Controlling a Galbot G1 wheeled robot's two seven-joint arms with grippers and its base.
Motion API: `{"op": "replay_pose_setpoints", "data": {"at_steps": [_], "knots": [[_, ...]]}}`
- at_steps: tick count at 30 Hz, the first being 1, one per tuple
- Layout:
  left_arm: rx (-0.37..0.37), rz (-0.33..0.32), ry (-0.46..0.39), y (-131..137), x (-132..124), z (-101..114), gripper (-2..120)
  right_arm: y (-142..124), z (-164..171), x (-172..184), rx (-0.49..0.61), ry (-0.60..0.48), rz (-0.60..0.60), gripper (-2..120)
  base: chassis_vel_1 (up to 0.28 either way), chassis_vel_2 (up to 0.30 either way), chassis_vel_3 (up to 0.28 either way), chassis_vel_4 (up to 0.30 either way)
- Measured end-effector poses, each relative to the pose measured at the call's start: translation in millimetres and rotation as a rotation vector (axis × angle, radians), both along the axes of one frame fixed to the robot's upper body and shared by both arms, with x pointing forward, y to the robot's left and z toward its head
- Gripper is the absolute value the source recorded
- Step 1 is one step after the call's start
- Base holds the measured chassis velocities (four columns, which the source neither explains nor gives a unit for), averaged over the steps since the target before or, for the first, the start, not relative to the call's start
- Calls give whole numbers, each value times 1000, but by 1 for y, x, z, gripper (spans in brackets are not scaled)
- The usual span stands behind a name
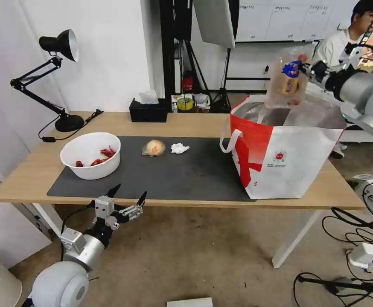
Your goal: Pick up the trash from the table and place it into the takeout bag.
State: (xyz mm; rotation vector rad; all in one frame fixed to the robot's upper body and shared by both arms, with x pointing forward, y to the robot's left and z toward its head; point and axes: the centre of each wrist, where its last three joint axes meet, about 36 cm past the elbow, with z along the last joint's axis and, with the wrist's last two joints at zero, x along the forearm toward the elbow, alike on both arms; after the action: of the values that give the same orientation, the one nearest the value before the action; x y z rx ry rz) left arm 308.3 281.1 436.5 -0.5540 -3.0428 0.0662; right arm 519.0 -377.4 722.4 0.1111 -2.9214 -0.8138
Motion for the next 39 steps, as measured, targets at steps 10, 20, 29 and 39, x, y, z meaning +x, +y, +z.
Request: {"op": "replay_pose_setpoints", "data": {"at_steps": [10,20,29,39], "knots": [[-8,-14,1,-7,0,-1,100,1,-38,1,-75,15,-13,0,0,0,0,0],[-5,-17,0,-9,-1,1,100,10,-41,-6,-10,70,19,0,0,0,0,0],[-8,-21,5,-12,-2,0,100,13,-42,-9,26,146,27,0,0,0,0,0],[-1,-25,10,-12,-2,-1,100,17,-38,-10,63,195,33,13,0,0,0,0]]}}
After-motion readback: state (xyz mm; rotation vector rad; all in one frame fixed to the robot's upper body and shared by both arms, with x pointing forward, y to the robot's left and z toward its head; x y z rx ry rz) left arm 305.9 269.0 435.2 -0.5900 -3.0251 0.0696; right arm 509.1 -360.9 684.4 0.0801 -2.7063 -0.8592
